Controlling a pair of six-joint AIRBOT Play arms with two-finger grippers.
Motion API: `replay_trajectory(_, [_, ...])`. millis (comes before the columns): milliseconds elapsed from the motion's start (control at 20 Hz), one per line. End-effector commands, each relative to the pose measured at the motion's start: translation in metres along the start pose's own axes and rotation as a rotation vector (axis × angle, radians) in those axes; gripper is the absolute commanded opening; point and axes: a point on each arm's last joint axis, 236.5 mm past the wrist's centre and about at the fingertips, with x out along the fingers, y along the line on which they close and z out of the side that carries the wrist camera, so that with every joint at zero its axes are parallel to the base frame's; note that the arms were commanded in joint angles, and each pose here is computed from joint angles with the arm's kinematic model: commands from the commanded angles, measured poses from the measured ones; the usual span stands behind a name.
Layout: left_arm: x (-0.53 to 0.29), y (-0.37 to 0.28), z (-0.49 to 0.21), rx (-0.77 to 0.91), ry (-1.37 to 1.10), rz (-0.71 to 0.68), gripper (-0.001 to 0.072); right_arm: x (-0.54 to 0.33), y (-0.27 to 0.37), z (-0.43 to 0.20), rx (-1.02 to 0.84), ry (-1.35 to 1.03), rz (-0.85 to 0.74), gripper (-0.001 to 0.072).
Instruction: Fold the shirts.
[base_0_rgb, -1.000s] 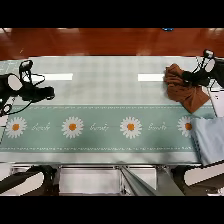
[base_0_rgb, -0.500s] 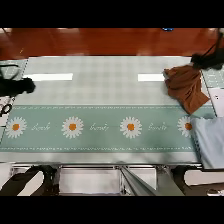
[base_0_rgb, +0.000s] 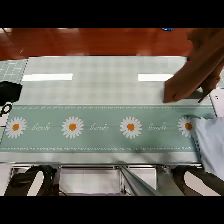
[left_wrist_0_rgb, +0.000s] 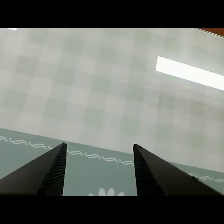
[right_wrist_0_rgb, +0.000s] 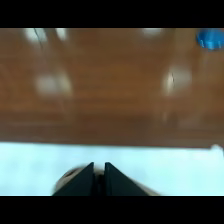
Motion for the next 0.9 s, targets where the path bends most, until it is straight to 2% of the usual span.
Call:
replay_trajectory(0, [0.001,-0.024,-0.017,-0.025,0.035,-0.094,0.0507,-0.064,0.07,0.053,-0.092,-0.164,0.142,0.0025])
replay_trajectory(150, [0.007,-0.031,-0.021,0.017,0.052,-0.114,0.0507,-0.083,0.121,0.06,-0.117,-0.197,0.277,0.0025])
replay_trajectory(400, [0.015,-0.025,-0.008,0.016,0.008,-0.093,0.0507,-0.077,0.215,0.013,-0.152,-0.039,0.537,0.0026])
replay_trajectory(600, [0.018,-0.024,-0.009,0.017,0.019,-0.088,0.0507,-0.051,0.3,-0.074,-0.192,0.211,0.72,0.0026])
replay_trajectory(850, [0.018,-0.023,-0.01,0.025,0.022,-0.087,0.0507,0.005,0.375,-0.219,-0.207,0.565,0.809,0.0026])
